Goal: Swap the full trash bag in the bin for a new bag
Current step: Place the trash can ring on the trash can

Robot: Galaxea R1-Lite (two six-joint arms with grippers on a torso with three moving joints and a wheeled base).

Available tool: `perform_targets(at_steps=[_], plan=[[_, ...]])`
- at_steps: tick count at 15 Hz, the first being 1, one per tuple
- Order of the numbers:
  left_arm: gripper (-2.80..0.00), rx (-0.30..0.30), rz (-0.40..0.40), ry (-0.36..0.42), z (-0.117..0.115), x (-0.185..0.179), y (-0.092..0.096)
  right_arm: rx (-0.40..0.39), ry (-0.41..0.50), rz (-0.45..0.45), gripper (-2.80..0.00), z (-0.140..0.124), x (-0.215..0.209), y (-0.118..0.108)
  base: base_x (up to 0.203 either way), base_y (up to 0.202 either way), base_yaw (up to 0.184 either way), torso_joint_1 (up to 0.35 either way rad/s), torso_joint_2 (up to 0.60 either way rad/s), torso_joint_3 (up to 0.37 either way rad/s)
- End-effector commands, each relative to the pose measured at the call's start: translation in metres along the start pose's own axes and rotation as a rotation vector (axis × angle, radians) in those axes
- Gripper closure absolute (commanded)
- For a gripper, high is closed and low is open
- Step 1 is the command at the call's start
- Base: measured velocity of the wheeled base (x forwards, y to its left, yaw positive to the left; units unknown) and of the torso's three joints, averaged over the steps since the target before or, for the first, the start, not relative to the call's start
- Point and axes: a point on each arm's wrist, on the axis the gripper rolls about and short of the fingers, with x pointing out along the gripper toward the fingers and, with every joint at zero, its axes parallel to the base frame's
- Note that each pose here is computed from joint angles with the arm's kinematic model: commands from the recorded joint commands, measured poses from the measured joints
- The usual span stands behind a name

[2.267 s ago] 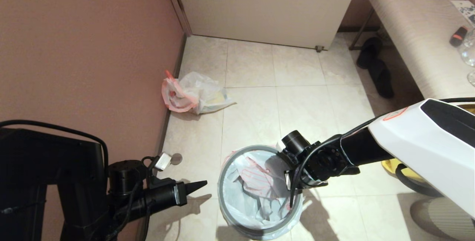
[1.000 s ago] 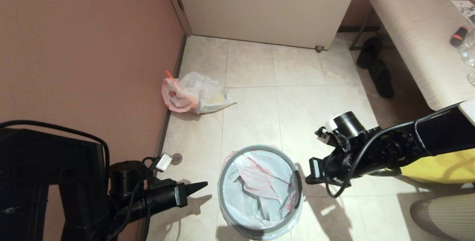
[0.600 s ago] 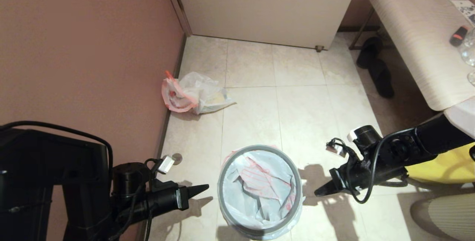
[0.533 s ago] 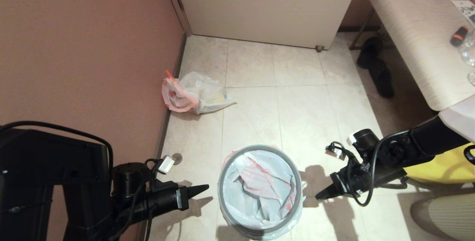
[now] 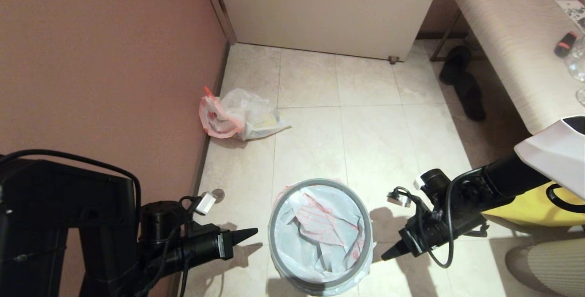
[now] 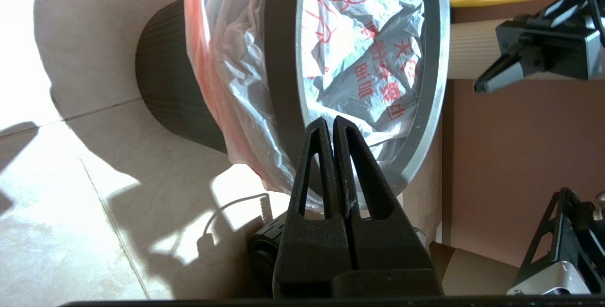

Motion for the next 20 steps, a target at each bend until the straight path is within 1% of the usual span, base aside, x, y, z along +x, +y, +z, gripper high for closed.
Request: perform_targets(at_steps=[1,3,6,9,12,16,20], plan=[[0.0,0.027,-0.015,-0.032,0.004,0.0,-0.002,-0.044,0.008,0.017,0.0,0.007,0.01,0.01,0.0,0.0,0.0,0.0,0.0,0.0],[0.0,0.027,-0.015,-0.032,0.004,0.0,-0.002,-0.077,-0.011,0.018,0.0,0.014,0.019,0.008,0.0,0.0,0.0,0.0,0.0,0.0],[0.0,0.028,-0.015,-0.032,0.004,0.0,-0.002,-0.078,-0.076,0.013,0.0,0.024,0.028,0.003,0.0,0.0,0.0,0.0,0.0,0.0],[0.0,0.027,-0.017,-0.029,0.003,0.001,-0.002,-0.084,-0.109,0.014,0.0,0.029,0.038,-0.001,0.0,0.0,0.0,0.0,0.0,0.0],[0.0,0.027,-0.017,-0.029,0.003,0.001,-0.002,-0.056,-0.158,0.006,0.0,0.036,0.044,-0.008,0.0,0.0,0.0,0.0,0.0,0.0],[0.0,0.027,-0.017,-0.029,0.003,0.001,-0.002,-0.057,-0.16,0.005,0.0,0.038,0.048,-0.009,0.0,0.0,0.0,0.0,0.0,0.0],[0.0,0.028,-0.019,-0.026,0.003,0.002,-0.002,-0.057,-0.148,-0.057,0.0,0.039,0.057,-0.009,0.0,0.0,0.0,0.0,0.0,0.0]])
